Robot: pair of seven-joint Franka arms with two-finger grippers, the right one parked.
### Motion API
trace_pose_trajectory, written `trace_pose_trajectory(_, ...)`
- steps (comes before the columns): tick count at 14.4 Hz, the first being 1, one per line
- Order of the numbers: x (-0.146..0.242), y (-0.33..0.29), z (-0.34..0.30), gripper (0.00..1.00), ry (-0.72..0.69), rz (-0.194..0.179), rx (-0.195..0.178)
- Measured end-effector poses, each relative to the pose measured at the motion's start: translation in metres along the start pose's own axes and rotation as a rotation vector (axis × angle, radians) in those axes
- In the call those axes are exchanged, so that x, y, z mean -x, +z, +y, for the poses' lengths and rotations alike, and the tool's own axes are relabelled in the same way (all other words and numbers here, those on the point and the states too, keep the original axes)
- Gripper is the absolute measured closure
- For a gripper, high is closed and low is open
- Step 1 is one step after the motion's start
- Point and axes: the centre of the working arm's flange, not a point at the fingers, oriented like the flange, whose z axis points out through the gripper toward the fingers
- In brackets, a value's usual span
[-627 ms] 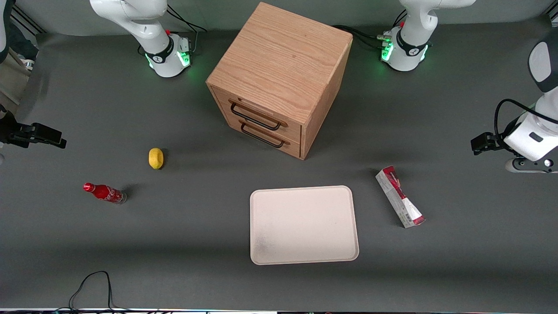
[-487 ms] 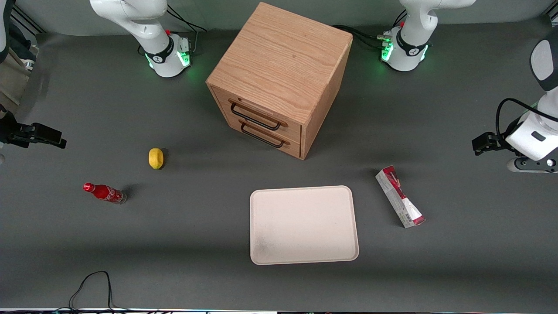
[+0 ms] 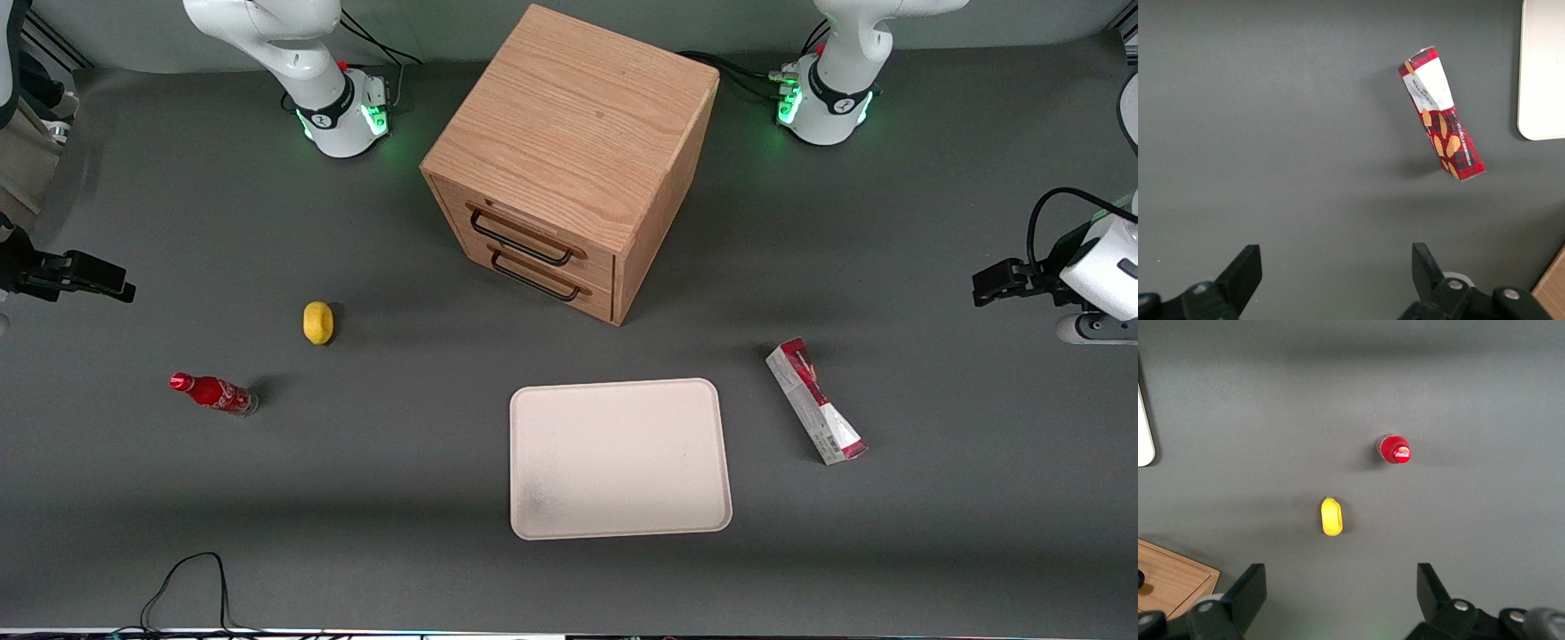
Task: Place red cookie box on tray
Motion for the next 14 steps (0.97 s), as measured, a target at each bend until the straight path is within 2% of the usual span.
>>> trace_pose_trajectory(4,0.006,-0.019,0.009,0.0,0.013,-0.035,0.004)
trace_pose_trajectory(14,0.012,-0.031,0.018,0.0,0.012,-0.053,0.003)
